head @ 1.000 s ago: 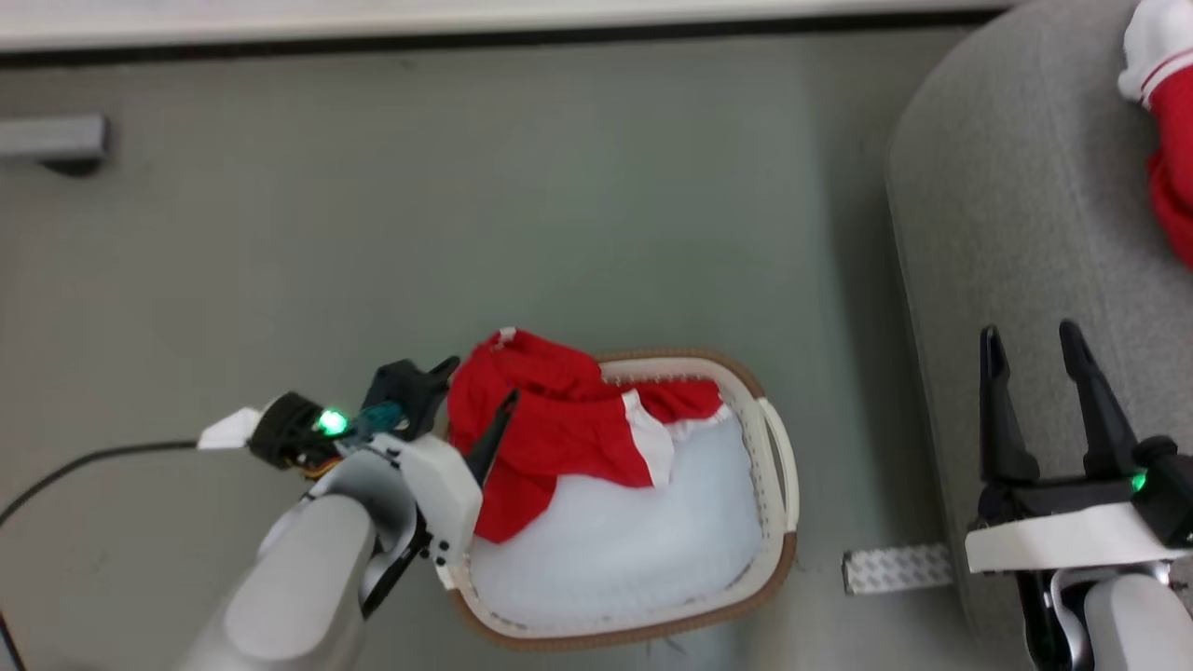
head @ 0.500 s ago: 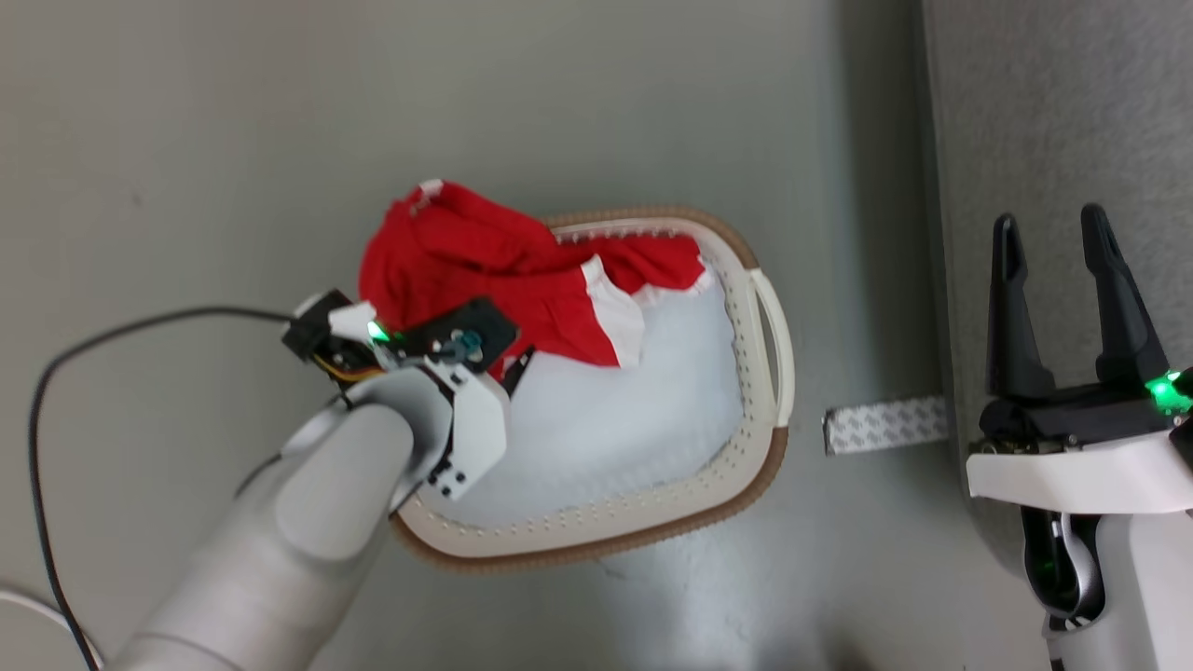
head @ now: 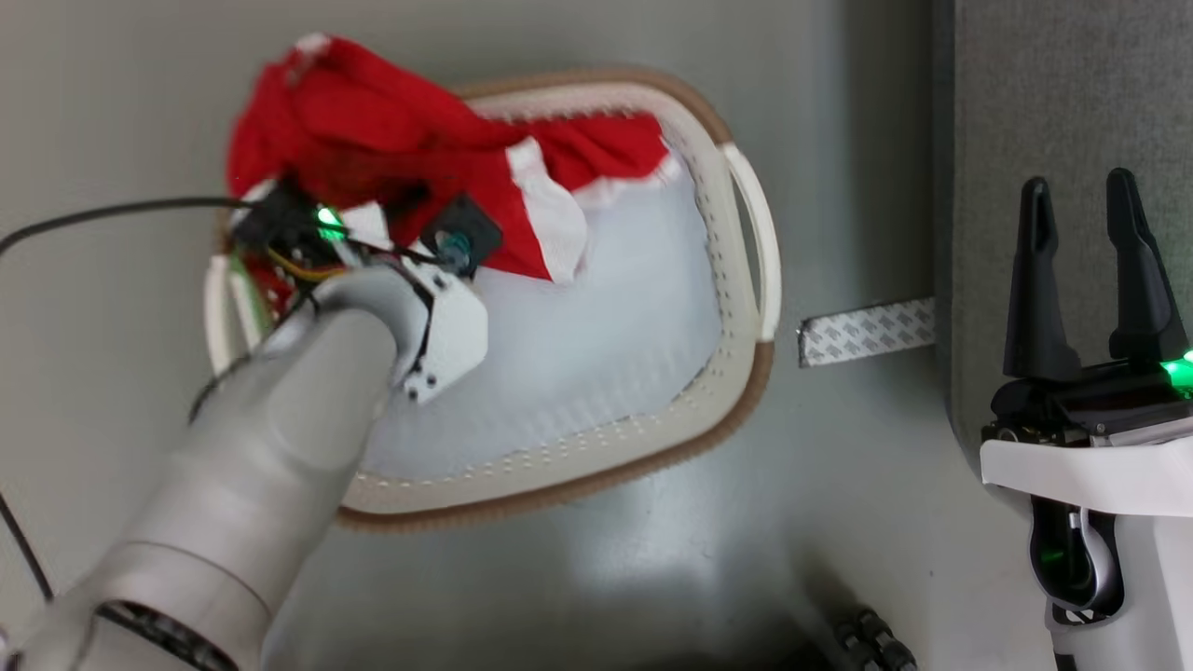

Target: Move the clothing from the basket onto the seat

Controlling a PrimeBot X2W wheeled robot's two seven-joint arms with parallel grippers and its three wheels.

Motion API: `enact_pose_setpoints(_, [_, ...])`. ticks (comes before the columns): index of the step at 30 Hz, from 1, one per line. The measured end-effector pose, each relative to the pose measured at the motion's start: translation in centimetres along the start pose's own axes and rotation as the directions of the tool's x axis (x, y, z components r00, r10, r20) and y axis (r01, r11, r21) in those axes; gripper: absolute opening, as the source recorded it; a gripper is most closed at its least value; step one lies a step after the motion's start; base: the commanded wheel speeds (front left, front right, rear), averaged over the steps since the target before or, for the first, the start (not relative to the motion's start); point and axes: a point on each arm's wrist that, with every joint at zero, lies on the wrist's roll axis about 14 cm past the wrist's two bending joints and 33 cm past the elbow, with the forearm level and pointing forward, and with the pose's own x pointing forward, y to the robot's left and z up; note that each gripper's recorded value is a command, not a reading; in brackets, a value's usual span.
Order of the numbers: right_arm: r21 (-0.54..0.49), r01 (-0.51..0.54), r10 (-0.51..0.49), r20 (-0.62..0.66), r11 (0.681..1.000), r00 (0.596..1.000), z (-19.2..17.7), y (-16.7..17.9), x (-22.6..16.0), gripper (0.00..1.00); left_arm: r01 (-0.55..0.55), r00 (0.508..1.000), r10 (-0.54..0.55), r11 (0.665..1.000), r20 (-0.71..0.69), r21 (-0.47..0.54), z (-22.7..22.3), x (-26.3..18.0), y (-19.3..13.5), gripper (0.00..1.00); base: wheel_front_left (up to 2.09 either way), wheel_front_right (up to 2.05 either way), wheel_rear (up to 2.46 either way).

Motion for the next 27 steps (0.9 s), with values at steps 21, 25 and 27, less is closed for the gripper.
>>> enact_pose_setpoints(21, [0.029,0.067,-0.067,-0.001,0.997,0.998,0.7,-2.0,-1.5,1.00,0.085,0.996,-0.085,0.996,0.000,-0.029,-0.4,0.8,-3.0,0.00,0.00,0.00,0.00])
enact_pose_setpoints(25, [0.025,0.069,-0.070,0.018,0.997,0.997,1.6,-2.0,-1.5,1.00,0.086,0.994,-0.082,0.994,0.065,-0.063,1.6,-0.1,-3.3,0.00,0.00,0.00,0.00])
enact_pose_setpoints(27, [0.024,0.069,-0.069,0.031,0.997,0.997,2.3,-2.0,-1.7,1.00,0.083,0.993,-0.074,0.992,0.095,-0.094,2.5,-1.1,-3.5,0.00,0.00,0.00,0.00])
